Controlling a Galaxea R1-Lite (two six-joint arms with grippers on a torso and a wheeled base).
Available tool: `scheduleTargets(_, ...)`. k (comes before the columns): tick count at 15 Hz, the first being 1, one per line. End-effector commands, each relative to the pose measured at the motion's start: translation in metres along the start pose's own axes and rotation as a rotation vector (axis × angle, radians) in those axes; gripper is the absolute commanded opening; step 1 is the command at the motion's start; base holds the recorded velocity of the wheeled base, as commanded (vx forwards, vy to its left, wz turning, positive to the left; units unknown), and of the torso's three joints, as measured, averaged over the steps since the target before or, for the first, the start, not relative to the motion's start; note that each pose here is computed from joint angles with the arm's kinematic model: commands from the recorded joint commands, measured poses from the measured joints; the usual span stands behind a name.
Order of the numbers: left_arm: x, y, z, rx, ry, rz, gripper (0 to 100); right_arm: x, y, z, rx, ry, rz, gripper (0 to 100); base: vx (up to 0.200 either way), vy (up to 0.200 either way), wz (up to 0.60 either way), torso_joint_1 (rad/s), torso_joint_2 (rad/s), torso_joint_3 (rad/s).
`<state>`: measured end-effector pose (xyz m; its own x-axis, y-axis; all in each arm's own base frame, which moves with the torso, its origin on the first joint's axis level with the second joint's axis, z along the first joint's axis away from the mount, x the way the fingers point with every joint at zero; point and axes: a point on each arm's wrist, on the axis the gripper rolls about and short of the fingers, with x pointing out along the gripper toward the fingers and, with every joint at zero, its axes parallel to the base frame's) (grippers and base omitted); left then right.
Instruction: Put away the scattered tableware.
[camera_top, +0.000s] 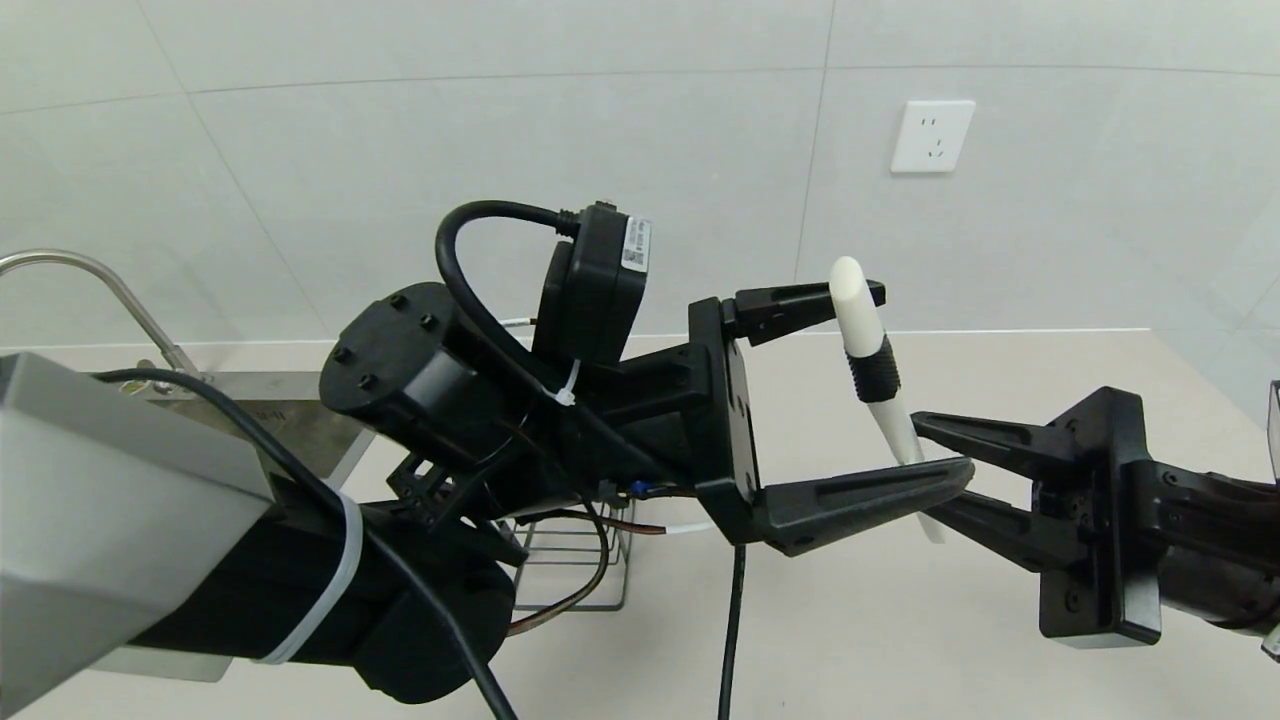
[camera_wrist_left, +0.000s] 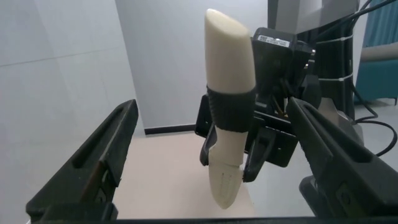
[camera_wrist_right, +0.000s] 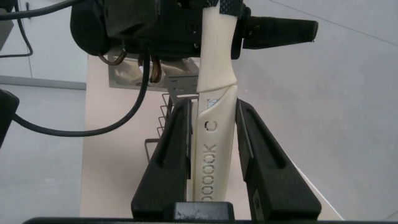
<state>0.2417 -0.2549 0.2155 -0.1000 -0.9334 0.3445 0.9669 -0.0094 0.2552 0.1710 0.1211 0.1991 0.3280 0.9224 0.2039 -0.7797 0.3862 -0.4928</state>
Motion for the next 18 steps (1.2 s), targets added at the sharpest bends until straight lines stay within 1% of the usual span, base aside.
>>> scheduleTargets(1, 0.000, 0.000, 0.003, 0.006, -0.006, 0.000, 100, -0.001, 0.000, 0.001, -0.003, -0.003, 0.000, 0, 0.000, 0.000, 0.00, 0.000, 0.00, 0.000)
scheduleTargets(3, 0.000, -0.001, 0.003, 0.007, -0.007, -0.002, 100, -0.001, 0.000, 0.001, -0.003, -0.003, 0.000, 0, 0.000, 0.000, 0.00, 0.000, 0.00, 0.000)
scheduleTargets(4, 0.001, 0.000, 0.003, 0.008, -0.008, -0.003, 0, -0.001, 0.000, 0.001, -0.003, -0.003, 0.000, 0, 0.000, 0.000, 0.00, 0.000, 0.00, 0.000)
scheduleTargets(9, 0.001, -0.001, 0.003, 0.011, -0.008, -0.003, 0, -0.001, 0.000, 0.001, -0.006, -0.002, -0.003, 0, 0.000, 0.000, 0.00, 0.000, 0.00, 0.000)
scheduleTargets(10, 0.001, -0.001, 0.003, 0.011, -0.008, -0.003, 0, -0.001, 0.000, 0.001, -0.006, -0.002, -0.003, 100, 0.000, 0.000, 0.00, 0.000, 0.00, 0.000)
scheduleTargets(11, 0.001, -0.001, 0.003, 0.013, -0.007, -0.003, 0, -0.005, 0.005, -0.004, 0.006, 0.022, 0.006, 100, 0.000, 0.000, 0.00, 0.000, 0.00, 0.000)
scheduleTargets(12, 0.001, -0.001, 0.003, 0.015, -0.007, 0.000, 0, -0.007, 0.008, -0.006, -0.011, 0.033, 0.010, 100, 0.000, 0.000, 0.00, 0.000, 0.00, 0.000)
scheduleTargets(14, 0.000, -0.001, 0.002, 0.011, -0.006, 0.014, 0, -0.012, 0.011, -0.003, -0.018, 0.032, 0.009, 100, 0.000, 0.000, 0.00, 0.000, 0.00, 0.000)
scheduleTargets(16, -0.002, -0.001, 0.004, 0.013, -0.010, 0.062, 0, -0.022, 0.015, 0.002, -0.024, 0.032, -0.004, 100, 0.000, 0.000, 0.00, 0.000, 0.00, 0.000)
scheduleTargets(17, -0.006, -0.001, 0.010, 0.021, -0.014, 0.080, 0, -0.035, 0.020, 0.002, -0.023, 0.053, -0.019, 100, 0.000, 0.000, 0.00, 0.000, 0.00, 0.000)
scheduleTargets(18, -0.013, 0.002, 0.017, 0.038, -0.016, 0.100, 0, -0.045, 0.022, 0.004, -0.031, 0.067, -0.044, 100, 0.000, 0.000, 0.00, 0.000, 0.00, 0.000)
